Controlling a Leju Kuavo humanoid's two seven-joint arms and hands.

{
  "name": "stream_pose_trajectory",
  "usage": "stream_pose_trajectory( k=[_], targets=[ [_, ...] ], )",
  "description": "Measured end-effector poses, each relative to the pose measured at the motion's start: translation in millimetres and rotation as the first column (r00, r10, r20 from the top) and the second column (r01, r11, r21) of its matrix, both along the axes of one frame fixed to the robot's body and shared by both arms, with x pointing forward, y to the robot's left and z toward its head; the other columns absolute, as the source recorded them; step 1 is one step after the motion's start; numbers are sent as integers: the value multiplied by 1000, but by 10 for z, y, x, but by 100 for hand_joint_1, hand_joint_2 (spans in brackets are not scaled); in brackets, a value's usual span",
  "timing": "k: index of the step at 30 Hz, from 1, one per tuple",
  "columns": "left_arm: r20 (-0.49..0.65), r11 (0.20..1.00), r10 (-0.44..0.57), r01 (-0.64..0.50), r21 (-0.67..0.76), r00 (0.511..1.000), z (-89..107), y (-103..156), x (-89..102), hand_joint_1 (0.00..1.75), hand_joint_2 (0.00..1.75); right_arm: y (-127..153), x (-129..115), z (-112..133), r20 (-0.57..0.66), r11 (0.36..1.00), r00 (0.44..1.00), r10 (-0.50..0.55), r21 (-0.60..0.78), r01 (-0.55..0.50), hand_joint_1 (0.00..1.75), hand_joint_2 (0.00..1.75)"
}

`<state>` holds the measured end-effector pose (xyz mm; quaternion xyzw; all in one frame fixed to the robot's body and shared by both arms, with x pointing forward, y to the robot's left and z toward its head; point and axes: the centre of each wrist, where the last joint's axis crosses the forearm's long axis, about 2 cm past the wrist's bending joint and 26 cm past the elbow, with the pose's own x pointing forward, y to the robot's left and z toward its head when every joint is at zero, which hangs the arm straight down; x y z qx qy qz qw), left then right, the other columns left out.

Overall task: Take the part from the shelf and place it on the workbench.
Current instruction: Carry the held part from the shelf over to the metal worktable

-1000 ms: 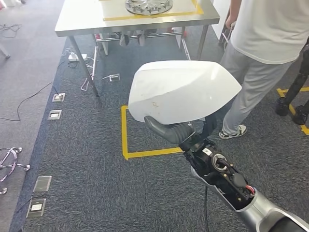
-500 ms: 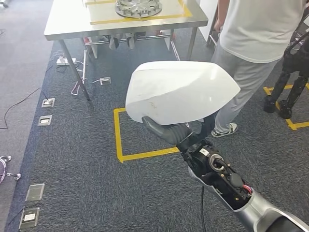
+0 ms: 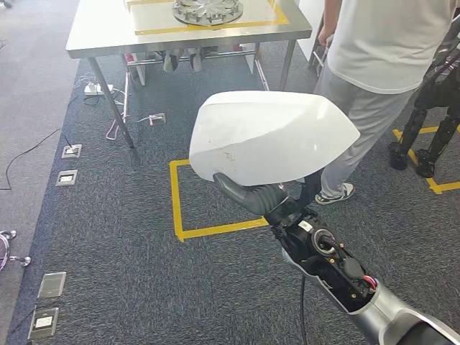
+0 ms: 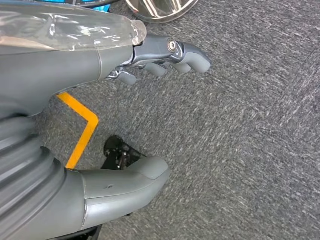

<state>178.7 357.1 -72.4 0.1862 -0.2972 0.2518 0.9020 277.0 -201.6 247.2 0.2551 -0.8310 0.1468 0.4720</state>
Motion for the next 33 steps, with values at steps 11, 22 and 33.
stream_pose_trajectory(
  k=[11, 22, 33],
  targets=[
    [5, 1000, 1, -1, -4, 1000, 5, 6, 11, 0, 175, -7, 4, -2, 4, 1000, 1000, 2, -4, -2, 175, 175],
    [4, 1000, -1, 1, -7, 1000, 2, -1, 5, 0, 175, -26, 9, -26, -3, 1000, 1000, -6, -6, 6, 175, 175],
    [11, 1000, -7, 7, -6, 1000, 18, -5, 47, 0, 175, -40, 9, -35, -1, 1000, 1000, -6, -8, 6, 175, 175]
  ],
)
